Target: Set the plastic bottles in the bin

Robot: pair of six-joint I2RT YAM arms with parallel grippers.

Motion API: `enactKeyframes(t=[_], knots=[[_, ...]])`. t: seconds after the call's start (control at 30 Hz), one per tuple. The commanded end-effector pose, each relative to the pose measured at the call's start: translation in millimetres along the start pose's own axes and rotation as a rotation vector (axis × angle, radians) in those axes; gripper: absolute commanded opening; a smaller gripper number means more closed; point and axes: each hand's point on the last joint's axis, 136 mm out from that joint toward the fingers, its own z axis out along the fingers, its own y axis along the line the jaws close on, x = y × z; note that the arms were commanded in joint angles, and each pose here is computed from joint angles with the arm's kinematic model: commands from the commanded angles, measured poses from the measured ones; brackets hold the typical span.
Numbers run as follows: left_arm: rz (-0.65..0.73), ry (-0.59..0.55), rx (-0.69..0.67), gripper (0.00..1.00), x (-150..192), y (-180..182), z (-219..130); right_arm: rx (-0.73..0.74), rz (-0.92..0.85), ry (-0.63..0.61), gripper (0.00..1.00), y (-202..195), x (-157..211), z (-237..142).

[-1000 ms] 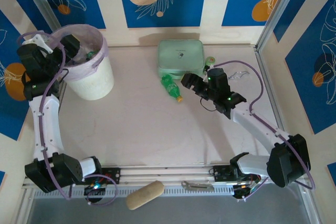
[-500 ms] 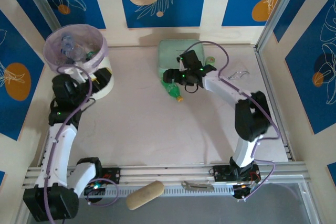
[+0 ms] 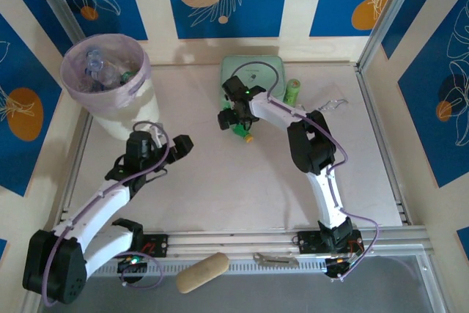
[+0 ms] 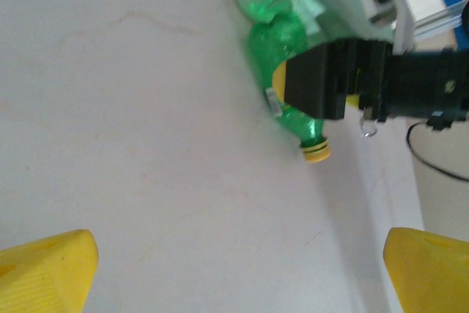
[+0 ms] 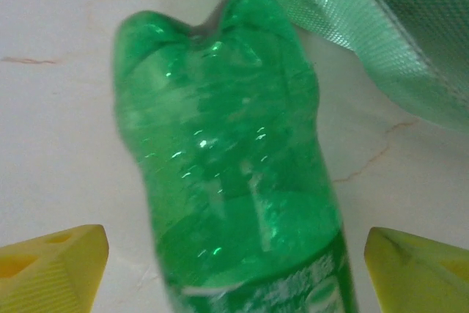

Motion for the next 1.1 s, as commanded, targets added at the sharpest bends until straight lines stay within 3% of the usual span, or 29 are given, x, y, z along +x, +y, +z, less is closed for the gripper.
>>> enactKeyframes(t=[0.0,0.3,0.57,0.8,1.07], knots=[[0.0,-0.058,-0.007,0.99,-6,0,7,0.05,-0.057,0.035,0.91,-7,1,4],[0.004,-0.08,-0.022,1.0,-12,0,9,0.032,-0.054,0.051,0.81,-7,0,15],[-0.007,-0.064,-0.028,1.0,-14,-2,13,-0.076,0.005,0.008,0.61,6,-7,-1],[0.094,-0.037,0.042,0.99,-15,-33,19,-0.246,0.189,-0.096,0.57,15,-16,-56],[0.268,0.013,0.232,0.96,4,-104,30,-0.477,0.445,-0.224,0.54,15,-19,-128]])
